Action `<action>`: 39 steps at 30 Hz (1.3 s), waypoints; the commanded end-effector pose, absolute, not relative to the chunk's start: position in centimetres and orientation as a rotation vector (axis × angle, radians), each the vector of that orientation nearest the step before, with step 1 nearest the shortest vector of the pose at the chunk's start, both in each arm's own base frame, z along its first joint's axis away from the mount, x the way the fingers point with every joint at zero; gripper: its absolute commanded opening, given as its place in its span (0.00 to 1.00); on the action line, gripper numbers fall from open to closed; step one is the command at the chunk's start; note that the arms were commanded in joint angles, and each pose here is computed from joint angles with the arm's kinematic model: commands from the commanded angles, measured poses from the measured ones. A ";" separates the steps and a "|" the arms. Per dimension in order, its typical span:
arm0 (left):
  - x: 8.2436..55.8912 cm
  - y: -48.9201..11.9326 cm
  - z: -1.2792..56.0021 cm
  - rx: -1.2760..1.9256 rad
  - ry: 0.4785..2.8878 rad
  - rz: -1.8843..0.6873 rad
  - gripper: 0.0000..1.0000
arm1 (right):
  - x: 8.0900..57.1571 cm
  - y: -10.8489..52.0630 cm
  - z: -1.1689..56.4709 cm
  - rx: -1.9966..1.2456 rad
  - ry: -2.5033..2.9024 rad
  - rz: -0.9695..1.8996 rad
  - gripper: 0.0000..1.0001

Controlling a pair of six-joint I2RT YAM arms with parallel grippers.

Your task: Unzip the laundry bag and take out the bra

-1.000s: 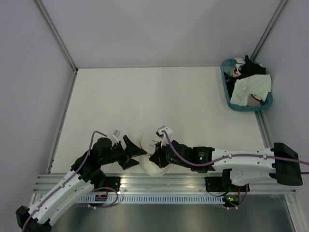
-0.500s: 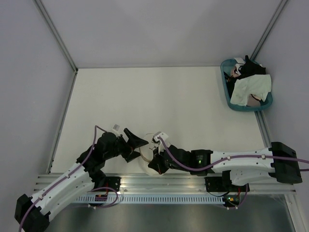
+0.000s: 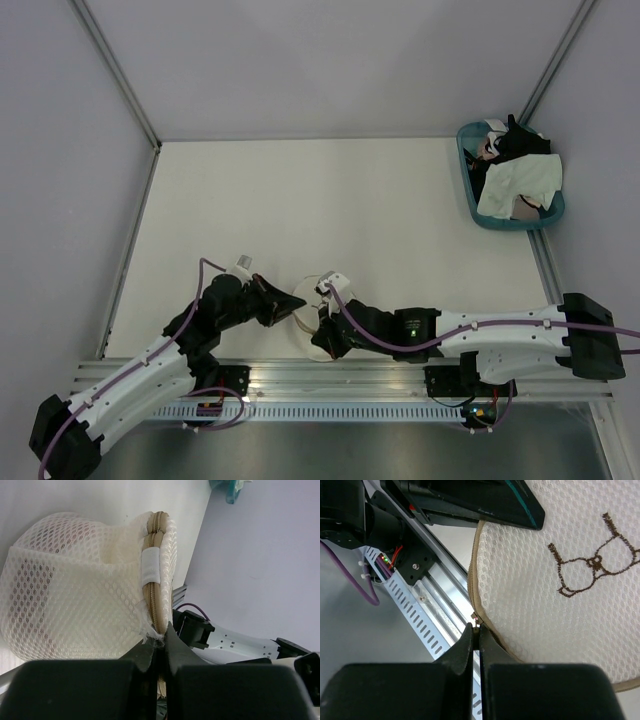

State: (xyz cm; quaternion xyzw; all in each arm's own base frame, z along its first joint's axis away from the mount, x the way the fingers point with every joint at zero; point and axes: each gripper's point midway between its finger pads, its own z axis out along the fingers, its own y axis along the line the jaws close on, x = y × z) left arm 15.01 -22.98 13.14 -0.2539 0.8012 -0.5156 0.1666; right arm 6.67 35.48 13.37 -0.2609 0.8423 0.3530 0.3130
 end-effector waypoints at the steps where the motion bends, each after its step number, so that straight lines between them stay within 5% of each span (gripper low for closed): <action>1: 15.8 -23.1 14.2 -0.680 2.206 -1.490 0.02 | 7.1 34.9 14.0 -0.717 2.237 0.839 0.00; 17: 20.0 -22.2 14.9 -0.317 2.200 -1.174 0.02 | 8.1 25.0 8.9 -0.591 2.476 0.328 0.00; 27: 18.5 -26.9 15.6 0.262 2.348 -1.420 0.02 | 16.2 19.3 8.6 -0.416 2.397 -0.055 0.00; 39: 19.1 -30.4 16.1 0.736 2.402 -1.677 0.02 | 24.3 17.1 9.6 -0.187 2.367 -0.141 0.00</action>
